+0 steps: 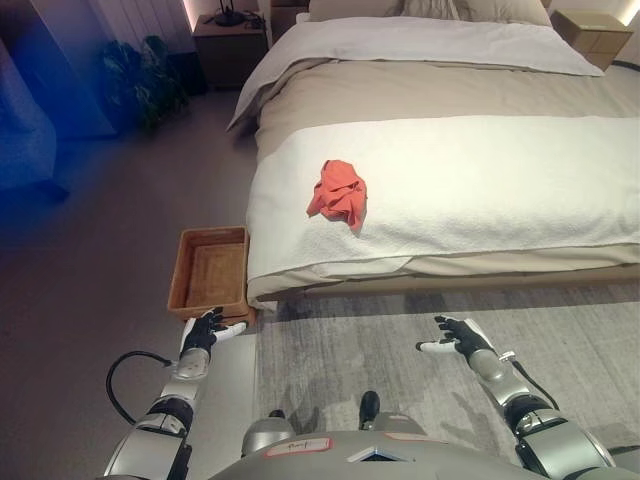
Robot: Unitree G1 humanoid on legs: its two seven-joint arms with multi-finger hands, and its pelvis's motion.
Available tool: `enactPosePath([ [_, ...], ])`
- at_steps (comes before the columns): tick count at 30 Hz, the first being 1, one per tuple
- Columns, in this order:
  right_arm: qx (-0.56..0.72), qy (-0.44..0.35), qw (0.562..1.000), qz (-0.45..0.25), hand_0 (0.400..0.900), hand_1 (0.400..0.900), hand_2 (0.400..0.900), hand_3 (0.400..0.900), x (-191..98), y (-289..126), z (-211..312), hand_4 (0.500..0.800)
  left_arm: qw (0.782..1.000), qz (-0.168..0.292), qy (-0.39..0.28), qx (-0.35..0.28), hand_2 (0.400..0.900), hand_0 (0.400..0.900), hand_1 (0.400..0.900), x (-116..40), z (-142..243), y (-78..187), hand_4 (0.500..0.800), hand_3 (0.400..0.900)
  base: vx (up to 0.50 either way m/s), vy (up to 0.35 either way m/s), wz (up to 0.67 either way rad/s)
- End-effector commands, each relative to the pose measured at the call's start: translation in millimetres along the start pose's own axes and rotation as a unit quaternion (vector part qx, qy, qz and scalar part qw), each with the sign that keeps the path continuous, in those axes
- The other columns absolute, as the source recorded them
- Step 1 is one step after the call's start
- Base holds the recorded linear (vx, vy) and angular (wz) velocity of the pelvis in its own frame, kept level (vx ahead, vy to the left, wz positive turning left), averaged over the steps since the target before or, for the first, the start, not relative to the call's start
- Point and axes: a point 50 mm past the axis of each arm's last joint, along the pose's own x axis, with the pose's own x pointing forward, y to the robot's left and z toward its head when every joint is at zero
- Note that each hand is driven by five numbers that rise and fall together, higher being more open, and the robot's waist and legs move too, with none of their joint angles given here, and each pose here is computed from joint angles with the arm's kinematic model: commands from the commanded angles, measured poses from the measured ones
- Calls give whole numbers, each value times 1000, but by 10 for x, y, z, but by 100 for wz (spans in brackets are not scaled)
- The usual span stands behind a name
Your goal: Put the clothes on the bed into the basket.
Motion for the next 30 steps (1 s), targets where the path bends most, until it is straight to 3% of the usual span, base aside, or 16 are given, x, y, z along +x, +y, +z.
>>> enactPosePath([
  [1, 13, -71, 997, -31, 900, 900, 900, 900, 84, -160, 444, 800, 995, 19, -94, 21, 900, 900, 900, 113, 589, 116, 800, 900, 0, 0, 0],
  [30, 42, -66, 997, -21, 900, 900, 900, 900, 84, -124, 424, 800, 996, 18, -91, -1, 900, 900, 900, 105, 550, 148, 800, 900, 1, 5, 0],
])
